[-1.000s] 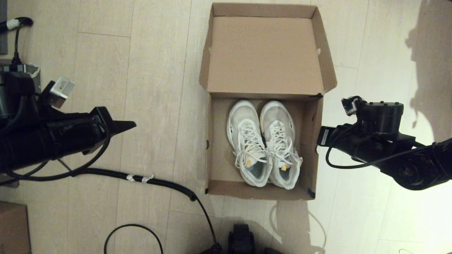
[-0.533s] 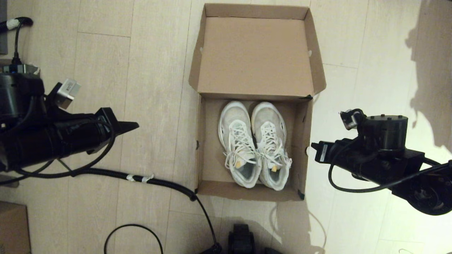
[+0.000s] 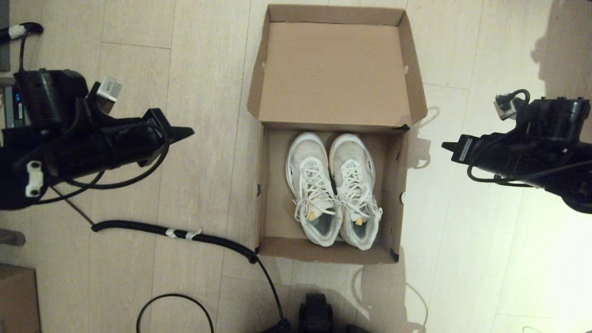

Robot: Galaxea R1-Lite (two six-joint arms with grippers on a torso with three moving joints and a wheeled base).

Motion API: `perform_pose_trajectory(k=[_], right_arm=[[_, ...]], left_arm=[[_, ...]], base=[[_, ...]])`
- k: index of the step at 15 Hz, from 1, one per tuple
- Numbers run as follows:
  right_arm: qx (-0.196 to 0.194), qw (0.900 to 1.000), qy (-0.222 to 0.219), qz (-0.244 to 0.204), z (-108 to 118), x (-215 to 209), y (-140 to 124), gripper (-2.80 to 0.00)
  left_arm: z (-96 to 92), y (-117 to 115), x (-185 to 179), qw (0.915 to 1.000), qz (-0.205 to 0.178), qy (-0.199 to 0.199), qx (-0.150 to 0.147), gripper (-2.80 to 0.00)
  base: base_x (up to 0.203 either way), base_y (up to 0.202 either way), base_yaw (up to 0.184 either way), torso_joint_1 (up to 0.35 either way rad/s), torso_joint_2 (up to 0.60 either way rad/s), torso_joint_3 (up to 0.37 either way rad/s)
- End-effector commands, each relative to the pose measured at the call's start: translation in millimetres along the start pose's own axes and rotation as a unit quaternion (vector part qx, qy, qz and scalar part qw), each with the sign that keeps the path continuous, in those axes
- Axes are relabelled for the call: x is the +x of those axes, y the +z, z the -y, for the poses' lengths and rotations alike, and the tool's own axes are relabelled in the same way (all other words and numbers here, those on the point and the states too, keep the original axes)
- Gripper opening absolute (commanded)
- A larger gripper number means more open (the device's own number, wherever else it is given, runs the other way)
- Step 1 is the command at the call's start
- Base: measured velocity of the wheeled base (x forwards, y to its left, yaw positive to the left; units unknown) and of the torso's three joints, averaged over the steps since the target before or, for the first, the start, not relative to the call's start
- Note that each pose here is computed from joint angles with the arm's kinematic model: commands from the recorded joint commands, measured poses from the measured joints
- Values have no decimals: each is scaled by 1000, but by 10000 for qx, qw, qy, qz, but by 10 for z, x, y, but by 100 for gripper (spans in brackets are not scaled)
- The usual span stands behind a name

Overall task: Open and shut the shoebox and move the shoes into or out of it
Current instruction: Close the shoe box

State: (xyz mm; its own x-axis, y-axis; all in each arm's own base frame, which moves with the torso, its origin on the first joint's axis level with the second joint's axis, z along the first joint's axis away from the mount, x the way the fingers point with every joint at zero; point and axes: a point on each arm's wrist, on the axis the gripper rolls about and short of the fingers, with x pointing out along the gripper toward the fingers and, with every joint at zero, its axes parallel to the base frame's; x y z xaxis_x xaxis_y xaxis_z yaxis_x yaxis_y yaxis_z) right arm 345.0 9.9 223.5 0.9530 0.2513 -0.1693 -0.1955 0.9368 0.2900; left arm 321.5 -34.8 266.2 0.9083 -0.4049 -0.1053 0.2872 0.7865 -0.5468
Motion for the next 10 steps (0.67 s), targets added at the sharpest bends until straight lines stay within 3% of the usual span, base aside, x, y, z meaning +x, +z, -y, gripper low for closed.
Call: perform_pose_trajectory(k=[1, 3, 5, 8, 10], right_arm=[[78, 9965, 781, -277, 82, 73, 152, -280], [152, 9923, 1188, -307, 182, 277, 282, -280], [446, 9910, 1241, -221, 277, 534, 362, -280], [1159, 9870, 1107, -118, 406, 844, 382, -280], [1833, 9764, 1142, -72, 413, 910, 432, -280]], left_arm=[[-132, -26, 436, 9993, -159, -277, -170, -280], [-111, 53, 736, 9956, -58, -882, -327, -280], [-58, 90, 998, 9905, 44, -1320, -385, -280], [125, 9, 1224, 9830, 75, -1780, -441, -280], [110, -71, 1333, 9810, 90, -1877, -483, -280]], base=[[0, 0, 0, 0, 0, 0], [0, 0, 0, 0, 0, 0], [0, 0, 0, 0, 0, 0], [0, 0, 0, 0, 0, 0], [0, 0, 0, 0, 0, 0]])
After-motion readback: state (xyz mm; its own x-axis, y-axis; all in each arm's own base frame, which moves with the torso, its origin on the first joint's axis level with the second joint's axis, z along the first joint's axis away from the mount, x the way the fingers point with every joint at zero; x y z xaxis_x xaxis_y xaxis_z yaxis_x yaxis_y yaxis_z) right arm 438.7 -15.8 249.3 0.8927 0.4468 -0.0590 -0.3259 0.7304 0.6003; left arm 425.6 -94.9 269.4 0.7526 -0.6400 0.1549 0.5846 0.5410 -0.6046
